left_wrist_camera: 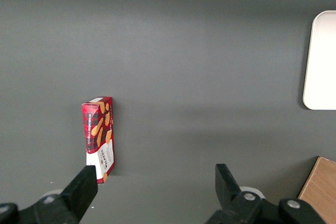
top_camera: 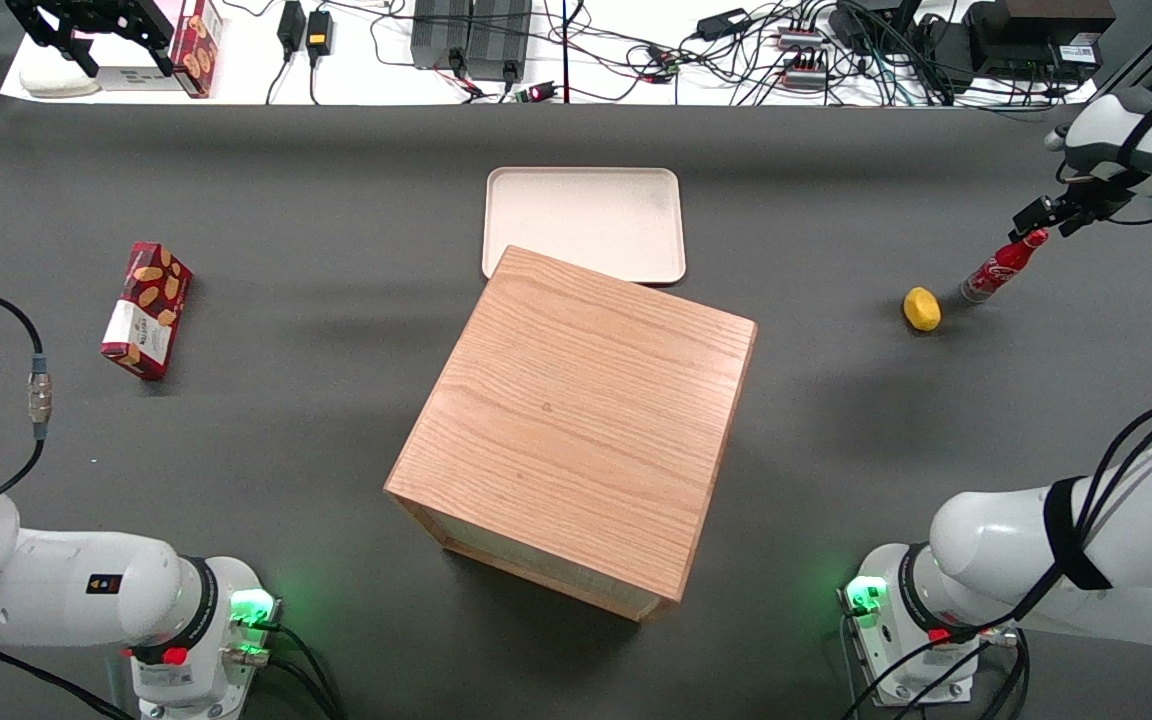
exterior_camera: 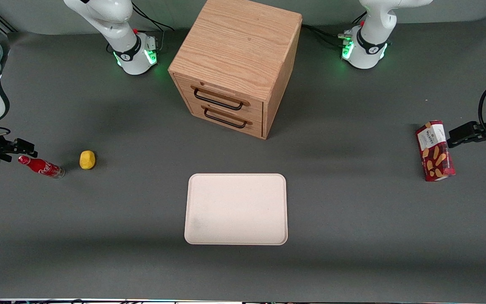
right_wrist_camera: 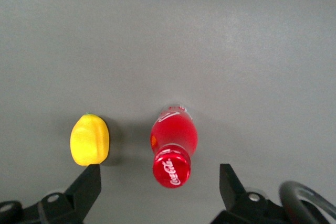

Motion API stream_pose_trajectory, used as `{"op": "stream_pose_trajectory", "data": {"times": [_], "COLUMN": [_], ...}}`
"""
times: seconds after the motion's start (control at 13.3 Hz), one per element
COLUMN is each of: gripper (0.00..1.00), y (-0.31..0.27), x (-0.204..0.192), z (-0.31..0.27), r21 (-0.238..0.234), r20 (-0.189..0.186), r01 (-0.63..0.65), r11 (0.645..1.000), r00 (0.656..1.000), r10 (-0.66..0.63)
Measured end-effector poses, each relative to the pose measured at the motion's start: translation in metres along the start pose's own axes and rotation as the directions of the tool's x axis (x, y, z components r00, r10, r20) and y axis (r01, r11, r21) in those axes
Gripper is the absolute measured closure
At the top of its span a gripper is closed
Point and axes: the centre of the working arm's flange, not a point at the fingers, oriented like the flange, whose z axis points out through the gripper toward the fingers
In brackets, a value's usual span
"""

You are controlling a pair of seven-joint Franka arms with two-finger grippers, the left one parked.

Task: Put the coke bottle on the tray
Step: 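Lower the open right gripper around the bottle's neck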

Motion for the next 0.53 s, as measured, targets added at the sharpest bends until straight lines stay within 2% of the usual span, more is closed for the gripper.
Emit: {"op": "stream_pose_trajectory", "data": {"times": [0.53], "gripper": [0.0], "y": [0.0013], "x": [0.0008], "z": [0.0083], "r21": [-0.001], "r20": [0.001], "r01": [0.012], "r11": [1.0], "r00": [1.0], "r10": [-0.012]}}
